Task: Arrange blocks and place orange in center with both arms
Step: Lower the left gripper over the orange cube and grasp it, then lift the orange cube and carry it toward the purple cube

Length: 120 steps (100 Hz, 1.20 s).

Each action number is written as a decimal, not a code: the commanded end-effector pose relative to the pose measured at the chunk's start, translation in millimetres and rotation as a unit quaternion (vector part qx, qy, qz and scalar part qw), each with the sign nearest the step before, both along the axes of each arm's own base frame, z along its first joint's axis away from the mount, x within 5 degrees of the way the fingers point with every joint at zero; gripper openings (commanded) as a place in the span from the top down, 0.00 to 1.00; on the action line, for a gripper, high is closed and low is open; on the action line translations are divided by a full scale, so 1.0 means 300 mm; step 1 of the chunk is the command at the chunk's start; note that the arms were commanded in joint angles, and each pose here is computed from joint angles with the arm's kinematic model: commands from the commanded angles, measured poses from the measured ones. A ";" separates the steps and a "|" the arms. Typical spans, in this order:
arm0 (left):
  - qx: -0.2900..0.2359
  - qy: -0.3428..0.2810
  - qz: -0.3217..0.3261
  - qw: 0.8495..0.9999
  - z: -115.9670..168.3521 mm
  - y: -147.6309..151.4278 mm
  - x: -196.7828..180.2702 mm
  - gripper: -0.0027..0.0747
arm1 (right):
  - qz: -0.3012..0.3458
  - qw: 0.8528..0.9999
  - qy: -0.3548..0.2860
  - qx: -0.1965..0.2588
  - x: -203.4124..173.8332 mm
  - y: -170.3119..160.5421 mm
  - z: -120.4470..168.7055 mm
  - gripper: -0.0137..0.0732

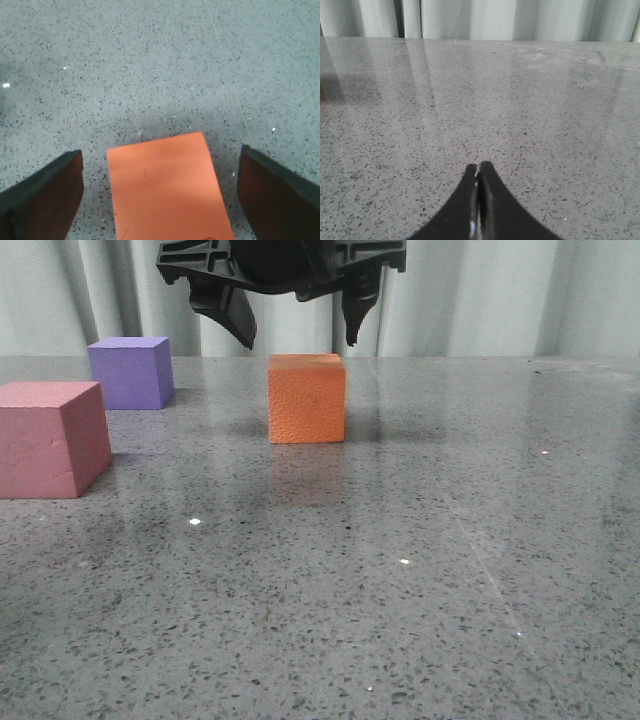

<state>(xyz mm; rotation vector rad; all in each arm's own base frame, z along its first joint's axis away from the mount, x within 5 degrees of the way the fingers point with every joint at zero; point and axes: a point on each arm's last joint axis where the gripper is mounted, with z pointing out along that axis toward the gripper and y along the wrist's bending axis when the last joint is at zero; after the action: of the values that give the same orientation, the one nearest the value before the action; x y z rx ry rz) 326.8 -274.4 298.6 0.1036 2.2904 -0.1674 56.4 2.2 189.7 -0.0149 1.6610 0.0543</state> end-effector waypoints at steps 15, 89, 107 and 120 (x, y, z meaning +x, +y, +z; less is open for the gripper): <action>-0.022 -0.034 -0.010 0.999 0.076 -0.005 -0.007 0.21 | 0.000 0.998 -0.059 0.000 -0.006 0.000 0.045 0.91; -0.010 -0.002 -0.003 1.000 -0.006 -0.027 0.012 0.60 | 0.000 0.998 -0.059 0.000 -0.006 0.000 0.045 0.91; -0.019 -0.013 -0.006 1.000 0.028 -0.020 0.003 0.78 | 0.000 0.998 -0.059 0.000 -0.006 0.000 0.045 0.91; -0.023 -0.036 -0.012 0.999 0.092 0.002 -0.014 0.78 | 0.000 0.998 -0.059 0.000 -0.006 0.000 0.045 0.91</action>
<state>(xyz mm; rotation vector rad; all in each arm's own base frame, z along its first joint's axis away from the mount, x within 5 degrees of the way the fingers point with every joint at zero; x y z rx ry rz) 331.6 -281.3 273.2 0.1050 2.3539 -0.1316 56.4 2.2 189.7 -0.0163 1.6610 0.0530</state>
